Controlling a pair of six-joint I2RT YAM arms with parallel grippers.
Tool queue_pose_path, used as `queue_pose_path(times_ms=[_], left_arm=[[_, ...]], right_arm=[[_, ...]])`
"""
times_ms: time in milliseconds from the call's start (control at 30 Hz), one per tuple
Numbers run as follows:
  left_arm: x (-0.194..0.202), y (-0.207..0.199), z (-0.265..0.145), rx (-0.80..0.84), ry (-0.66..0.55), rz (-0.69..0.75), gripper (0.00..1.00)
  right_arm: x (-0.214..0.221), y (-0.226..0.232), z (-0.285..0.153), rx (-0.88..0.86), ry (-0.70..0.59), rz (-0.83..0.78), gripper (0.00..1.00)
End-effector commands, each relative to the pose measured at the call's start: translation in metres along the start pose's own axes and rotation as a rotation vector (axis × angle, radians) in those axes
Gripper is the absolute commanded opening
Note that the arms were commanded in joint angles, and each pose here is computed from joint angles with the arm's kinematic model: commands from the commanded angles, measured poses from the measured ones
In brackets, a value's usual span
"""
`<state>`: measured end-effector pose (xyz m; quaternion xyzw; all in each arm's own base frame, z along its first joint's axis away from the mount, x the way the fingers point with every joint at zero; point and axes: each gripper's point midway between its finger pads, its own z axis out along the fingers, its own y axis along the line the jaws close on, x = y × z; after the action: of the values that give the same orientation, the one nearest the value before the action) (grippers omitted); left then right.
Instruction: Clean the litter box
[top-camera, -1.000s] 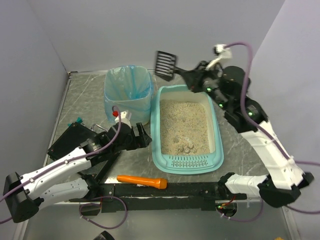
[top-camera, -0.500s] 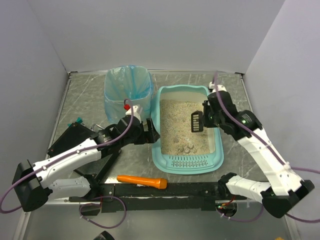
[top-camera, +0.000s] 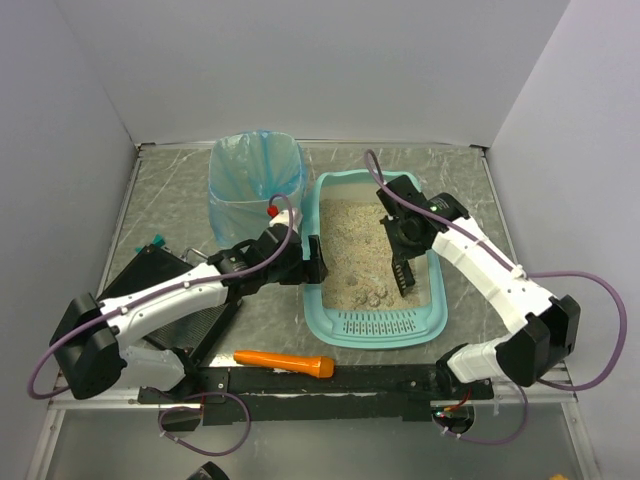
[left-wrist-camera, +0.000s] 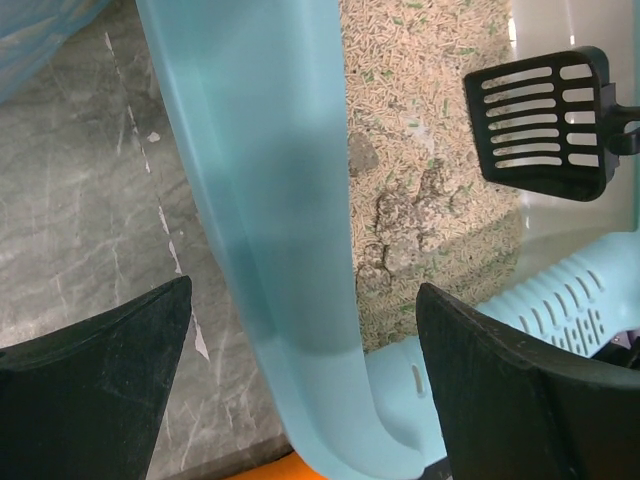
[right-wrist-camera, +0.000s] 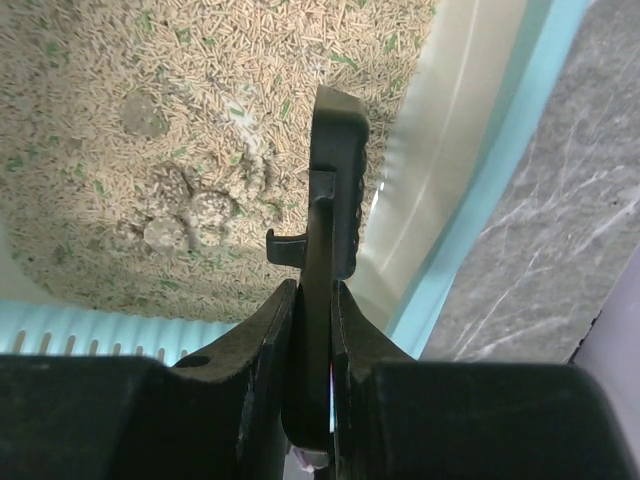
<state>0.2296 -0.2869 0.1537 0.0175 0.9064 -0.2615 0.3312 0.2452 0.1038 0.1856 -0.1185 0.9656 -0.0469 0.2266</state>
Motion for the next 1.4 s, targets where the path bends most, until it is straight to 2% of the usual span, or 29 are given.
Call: queue_pose_path(times_ms=[0, 167, 400, 733, 933, 1100, 1233, 1367], left_arm=[[-0.018, -0.018, 0.004, 0.043, -0.042, 0.008, 0.97], [-0.012, -0.017, 0.012, 0.038, -0.018, -0.004, 0.97], [0.006, -0.008, 0.019, 0.028, 0.023, -0.029, 0.97], [0.009, 0.01, 0.02, -0.049, 0.011, -0.029, 0.97], [0.013, 0.008, 0.02, -0.027, 0.023, -0.032, 0.97], [0.017, 0.009, 0.023, -0.023, 0.034, -0.038, 0.97], [0.018, 0.007, 0.024, -0.016, 0.035, -0.043, 0.97], [0.02, 0.006, 0.027, -0.005, 0.042, -0.041, 0.97]], right_arm=[[0.006, 0.018, 0.014, -0.095, 0.052, -0.045, 0.0], [-0.002, 0.04, 0.019, -0.244, 0.004, 0.022, 0.0], [0.009, 0.039, 0.034, -0.36, 0.03, 0.148, 0.0], [0.019, 0.009, 0.034, -0.25, -0.006, 0.213, 0.0], [0.011, -0.003, 0.035, -0.188, -0.044, 0.274, 0.0], [-0.009, 0.002, 0.038, -0.23, -0.058, 0.321, 0.0], [-0.002, 0.015, 0.055, -0.276, -0.007, 0.336, 0.0], [0.004, 0.026, 0.064, -0.33, -0.013, 0.354, 0.0]])
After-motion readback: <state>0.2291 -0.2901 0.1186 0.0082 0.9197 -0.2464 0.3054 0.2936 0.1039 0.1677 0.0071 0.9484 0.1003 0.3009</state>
